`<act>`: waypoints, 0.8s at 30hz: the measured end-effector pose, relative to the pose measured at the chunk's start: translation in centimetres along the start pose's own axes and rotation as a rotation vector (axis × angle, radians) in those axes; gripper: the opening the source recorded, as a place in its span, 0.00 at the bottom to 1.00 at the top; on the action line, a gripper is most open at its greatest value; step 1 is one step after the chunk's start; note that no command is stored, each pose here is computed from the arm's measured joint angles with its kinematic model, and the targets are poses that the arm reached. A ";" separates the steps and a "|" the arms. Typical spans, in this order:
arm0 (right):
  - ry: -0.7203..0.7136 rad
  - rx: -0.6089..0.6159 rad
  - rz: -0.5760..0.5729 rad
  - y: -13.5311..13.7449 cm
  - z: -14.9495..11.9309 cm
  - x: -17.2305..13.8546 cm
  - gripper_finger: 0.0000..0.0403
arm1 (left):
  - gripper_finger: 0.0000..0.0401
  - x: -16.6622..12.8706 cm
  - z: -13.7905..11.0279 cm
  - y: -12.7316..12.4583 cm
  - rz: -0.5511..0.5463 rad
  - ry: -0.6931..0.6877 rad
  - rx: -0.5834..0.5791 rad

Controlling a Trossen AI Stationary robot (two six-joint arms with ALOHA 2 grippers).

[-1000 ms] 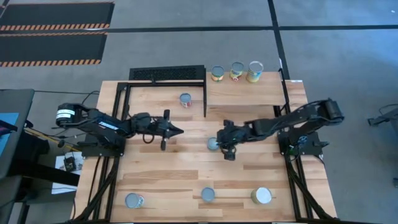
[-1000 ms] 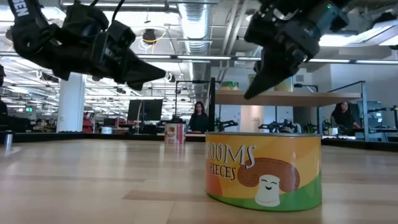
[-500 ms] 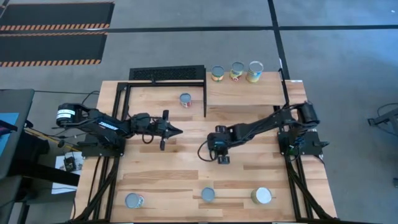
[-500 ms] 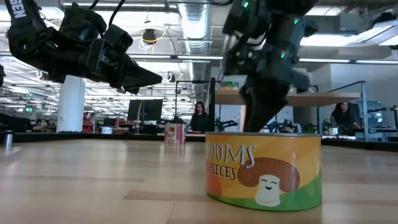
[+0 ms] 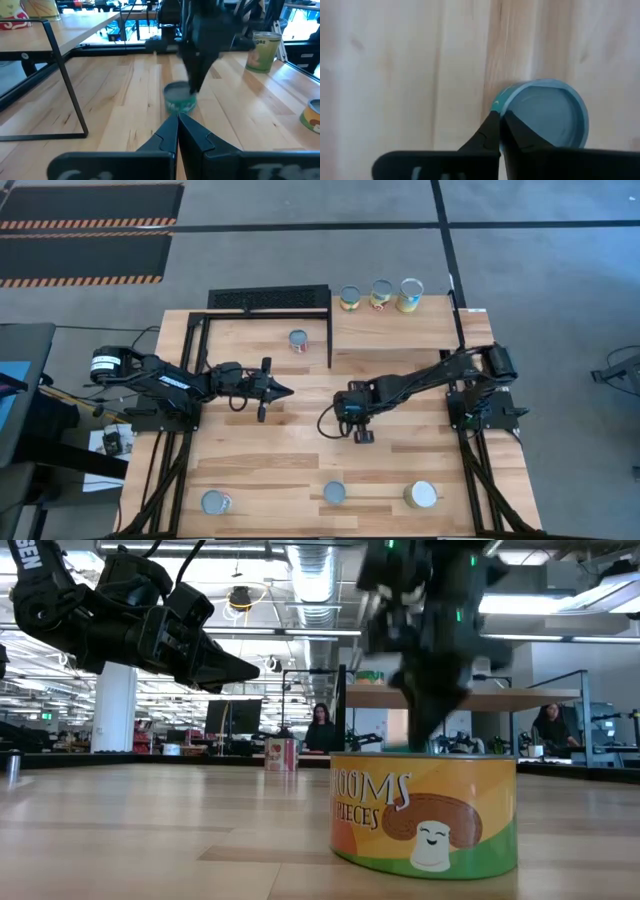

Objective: Pick and place cans onto a shelf
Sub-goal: Put the canned tuna on the shelf

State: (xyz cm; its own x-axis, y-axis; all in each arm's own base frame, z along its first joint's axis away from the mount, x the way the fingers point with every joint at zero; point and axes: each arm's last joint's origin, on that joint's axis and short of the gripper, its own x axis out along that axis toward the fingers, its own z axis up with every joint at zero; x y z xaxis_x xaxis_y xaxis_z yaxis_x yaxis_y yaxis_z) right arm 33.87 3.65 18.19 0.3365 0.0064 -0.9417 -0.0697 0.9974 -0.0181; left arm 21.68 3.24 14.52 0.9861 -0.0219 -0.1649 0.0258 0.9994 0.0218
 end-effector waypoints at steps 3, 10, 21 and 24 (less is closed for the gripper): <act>-0.053 0.004 0.005 -0.1 0.0 -3.3 0.02 | 0.00 0.0 0.0 0.0 0.003 0.000 0.000; -0.187 0.123 -0.083 -2.1 -3.0 -12.5 0.02 | 0.00 0.0 0.0 0.1 0.021 0.003 -0.001; -0.091 0.638 -0.513 -11.3 -12.8 -19.9 0.01 | 0.00 0.0 -0.1 0.1 0.024 0.007 -0.006; -0.077 0.740 -0.585 -13.9 -14.7 -20.7 0.01 | 0.00 0.0 -0.1 0.1 0.024 0.006 -0.008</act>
State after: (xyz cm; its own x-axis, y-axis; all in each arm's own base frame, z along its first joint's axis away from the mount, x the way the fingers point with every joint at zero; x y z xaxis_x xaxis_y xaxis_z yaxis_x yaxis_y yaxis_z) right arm 14.05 -11.43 32.95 0.1921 -0.5310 -0.8253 0.7342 0.6358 -0.2382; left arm 21.67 3.31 14.47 0.9854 0.0024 -0.1704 0.0007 0.9998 0.0181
